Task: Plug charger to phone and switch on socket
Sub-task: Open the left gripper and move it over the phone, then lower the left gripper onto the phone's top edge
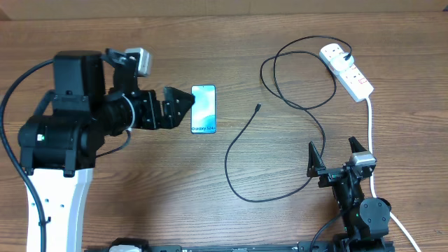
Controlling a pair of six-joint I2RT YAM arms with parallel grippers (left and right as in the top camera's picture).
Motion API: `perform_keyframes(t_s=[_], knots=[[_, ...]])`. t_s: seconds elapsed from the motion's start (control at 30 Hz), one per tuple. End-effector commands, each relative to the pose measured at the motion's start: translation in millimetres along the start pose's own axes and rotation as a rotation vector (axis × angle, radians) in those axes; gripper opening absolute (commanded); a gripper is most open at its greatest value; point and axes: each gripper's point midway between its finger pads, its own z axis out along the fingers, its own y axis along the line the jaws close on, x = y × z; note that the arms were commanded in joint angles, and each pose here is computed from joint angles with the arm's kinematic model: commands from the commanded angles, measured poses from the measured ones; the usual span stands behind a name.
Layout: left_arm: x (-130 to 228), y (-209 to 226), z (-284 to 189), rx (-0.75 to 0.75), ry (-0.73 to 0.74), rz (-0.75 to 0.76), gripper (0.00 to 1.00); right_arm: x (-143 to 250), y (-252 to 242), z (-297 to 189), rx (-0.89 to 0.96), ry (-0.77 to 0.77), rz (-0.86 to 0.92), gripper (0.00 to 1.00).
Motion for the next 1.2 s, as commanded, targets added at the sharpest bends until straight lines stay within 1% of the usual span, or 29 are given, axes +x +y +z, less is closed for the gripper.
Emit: perform_keyframes(t_s=[0.0, 0.03, 0.13, 0.2, 0.33, 0.4, 0.47, 0.57, 0.63, 0.77, 0.87, 1.1, 1.17], knots=[[-4.2, -13.3, -3.1, -0.073, -0.004, -0.006, 1.0, 1.8, -1.3, 0.2, 0.005, -0.004, 0.006, 1.0], [-3.3, -15.3, -3.3, -0.159, 0.016, 0.005, 1.0, 1.8, -1.3, 0.2, 0.005, -0.004, 0.006, 1.0], [-6.2, -10.7, -5.6, -0.342, 0.028, -0.009, 1.0, 1.8, -1.3, 0.2, 0.005, -0.004, 0.006, 1.0], [-5.5, -8.1, -2.0, -0.411, 0.06, -0.019, 1.0, 1.8, -1.3, 0.2, 0.005, -0.004, 0.006, 1.0], [-0.5, -3.1, 17.2, -0.432, 0.134, -0.025, 1.0, 1.8, -1.3, 0.2, 0.005, -0.004, 0.006, 1.0], [4.2, -5.0, 26.0, -0.411, 0.174, -0.034, 1.0, 1.8, -1.3, 0.2, 0.005, -0.004, 0.006, 1.0], [8.6, -10.2, 32.5, -0.374, 0.207, -0.045, 1.0, 1.8, -1.3, 0.2, 0.005, -0.004, 0.006, 1.0], [18.1, -37.5, 41.5, -0.211, 0.272, -0.073, 1.0, 1.8, -1.3, 0.2, 0.005, -0.004, 0.006, 1.0], [18.6, -40.5, 42.0, -0.194, 0.276, -0.075, 1.0, 1.8, -1.3, 0.2, 0.005, -0.004, 0.006, 1.0], [3.1, -30.7, 46.2, -0.251, 0.208, -0.054, 1.0, 1.8, -1.3, 0.2, 0.005, -0.004, 0.006, 1.0], [-5.5, -6.1, 54.5, -0.394, 0.159, -0.149, 1.0, 1.8, -1.3, 0.2, 0.005, -0.004, 0.006, 1.0], [7.4, 22.3, 112.6, -0.486, 0.295, -0.185, 1.0, 1.8, -1.3, 0.2, 0.005, -0.004, 0.006, 1.0], [10.5, 35.8, 129.4, -0.534, 0.324, -0.184, 1.0, 1.8, -1.3, 0.2, 0.005, -0.004, 0.006, 1.0]])
